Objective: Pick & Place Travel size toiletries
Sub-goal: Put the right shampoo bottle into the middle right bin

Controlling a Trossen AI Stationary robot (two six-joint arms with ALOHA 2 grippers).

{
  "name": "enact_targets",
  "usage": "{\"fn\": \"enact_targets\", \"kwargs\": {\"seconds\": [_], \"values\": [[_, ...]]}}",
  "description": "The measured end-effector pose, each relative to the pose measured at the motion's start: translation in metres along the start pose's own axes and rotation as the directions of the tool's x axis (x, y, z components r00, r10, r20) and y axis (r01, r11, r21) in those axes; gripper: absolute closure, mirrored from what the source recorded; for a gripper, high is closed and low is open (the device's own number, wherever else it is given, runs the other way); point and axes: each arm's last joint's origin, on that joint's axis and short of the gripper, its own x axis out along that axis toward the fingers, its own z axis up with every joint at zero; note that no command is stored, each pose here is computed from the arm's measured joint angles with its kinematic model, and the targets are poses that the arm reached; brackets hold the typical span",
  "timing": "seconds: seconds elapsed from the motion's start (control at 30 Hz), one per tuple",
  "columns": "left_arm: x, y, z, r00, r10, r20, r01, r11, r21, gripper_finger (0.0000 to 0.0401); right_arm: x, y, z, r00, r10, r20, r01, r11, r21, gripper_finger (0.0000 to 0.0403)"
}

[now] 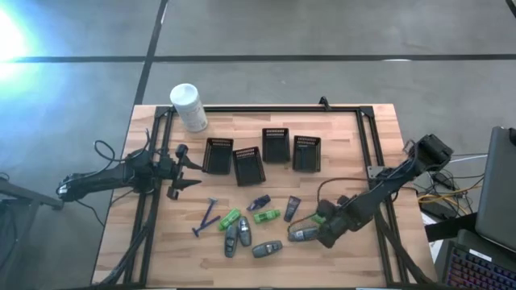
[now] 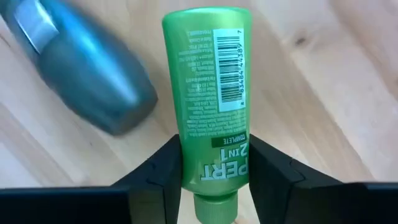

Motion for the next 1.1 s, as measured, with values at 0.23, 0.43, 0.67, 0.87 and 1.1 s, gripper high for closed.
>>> {"fn": "enact_targets", "kwargs": {"seconds": [0.23, 0.43, 0.67, 0.87, 1.1], "values": [[0.0, 0.0, 0.0, 1.0, 0.0, 0.0, 0.0, 1.0, 0.0, 0.0188, -0.047, -0.005, 0.041, 0.948, 0.138, 0.286, -0.23, 0.919, 0.32, 0.0253], [0.0, 0.0, 0.0, 1.0, 0.0, 0.0, 0.0, 1.0, 0.0, 0.0188, -0.084, -0.02, 0.103, 0.846, 0.093, 0.525, -0.37, 0.812, 0.452, 0.0263], [0.0, 0.0, 0.0, 1.0, 0.0, -0.001, 0.0, 1.0, 0.0, 0.0188, -0.089, -0.05, 0.191, 0.809, 0.081, 0.583, -0.429, 0.758, 0.491, 0.026], [0.0, 0.0, 0.0, 1.0, 0.0, -0.001, 0.0, 1.0, 0.0, 0.0188, -0.059, -0.076, 0.25, 0.864, 0.056, 0.5, -0.371, 0.743, 0.557, 0.0259], [0.0, -0.001, 0.0, 1.0, -0.026, 0.0, 0.026, 1.0, 0.001, 0.0188, -0.019, -0.081, 0.29, 0.907, 0.022, 0.42, -0.3, 0.733, 0.61, 0.0239]]}}
